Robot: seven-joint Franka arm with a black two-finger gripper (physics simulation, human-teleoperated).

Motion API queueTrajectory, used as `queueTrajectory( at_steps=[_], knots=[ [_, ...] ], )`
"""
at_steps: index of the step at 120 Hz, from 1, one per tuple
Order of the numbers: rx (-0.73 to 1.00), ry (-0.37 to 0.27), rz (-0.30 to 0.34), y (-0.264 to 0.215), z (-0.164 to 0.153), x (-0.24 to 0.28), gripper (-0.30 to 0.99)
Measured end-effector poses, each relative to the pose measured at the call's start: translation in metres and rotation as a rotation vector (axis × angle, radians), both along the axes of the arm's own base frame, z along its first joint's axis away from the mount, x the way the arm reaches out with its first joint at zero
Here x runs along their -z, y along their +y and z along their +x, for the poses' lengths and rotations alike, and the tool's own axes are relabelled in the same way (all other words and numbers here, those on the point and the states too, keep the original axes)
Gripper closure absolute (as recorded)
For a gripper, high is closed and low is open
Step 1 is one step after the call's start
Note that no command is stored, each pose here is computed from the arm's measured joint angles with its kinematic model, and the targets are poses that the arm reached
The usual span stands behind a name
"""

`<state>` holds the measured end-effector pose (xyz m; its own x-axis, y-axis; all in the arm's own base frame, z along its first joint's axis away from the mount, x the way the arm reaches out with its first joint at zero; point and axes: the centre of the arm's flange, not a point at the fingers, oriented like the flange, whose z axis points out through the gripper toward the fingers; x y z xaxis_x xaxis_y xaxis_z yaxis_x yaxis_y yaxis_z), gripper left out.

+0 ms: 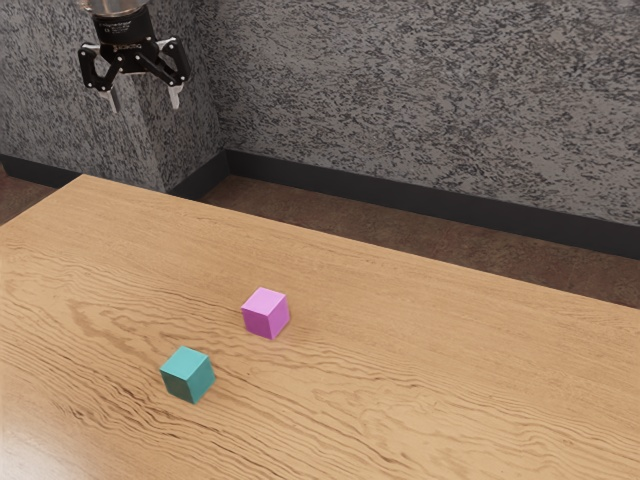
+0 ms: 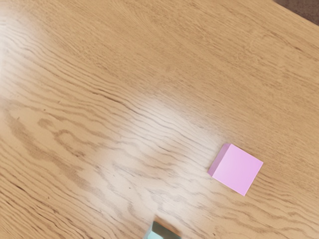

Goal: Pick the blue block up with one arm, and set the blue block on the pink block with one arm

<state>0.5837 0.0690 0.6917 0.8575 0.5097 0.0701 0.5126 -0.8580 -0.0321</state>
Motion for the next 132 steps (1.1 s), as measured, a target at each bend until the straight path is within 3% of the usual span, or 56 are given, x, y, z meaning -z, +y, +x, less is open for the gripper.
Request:
queueTrajectory(
  at_steps=[17, 21, 30, 38, 60, 65, 73, 84, 100, 122, 127, 132],
  knots=[
    [-0.004, 0.0, -0.001, 0.0, 0.0, 0.0, 0.0],
    [-0.003, -0.051, 0.0, -0.001, -0.012, -0.027, 0.0],
    [0.022, -0.235, 0.008, -0.016, -0.056, -0.116, 0.0],
    [0.075, -0.31, 0.005, -0.045, -0.086, -0.155, 0.0],
    [0.243, -0.321, -0.02, -0.128, -0.109, -0.171, 0.0],
    [0.282, -0.292, -0.028, -0.147, -0.106, -0.16, 0.0],
    [0.34, -0.183, -0.038, -0.178, -0.096, -0.122, 0.0],
    [0.406, 0.003, -0.03, -0.218, -0.076, -0.026, 0.0],
    [0.475, 0.187, -0.011, -0.259, -0.073, 0.121, 0.0],
    [0.52, 0.265, -0.029, -0.272, -0.078, 0.268, 0.0],
    [0.456, 0.258, -0.049, -0.237, -0.06, 0.299, 0.0],
    [0.33, 0.234, -0.072, -0.166, -0.037, 0.321, 0.0]
  ],
)
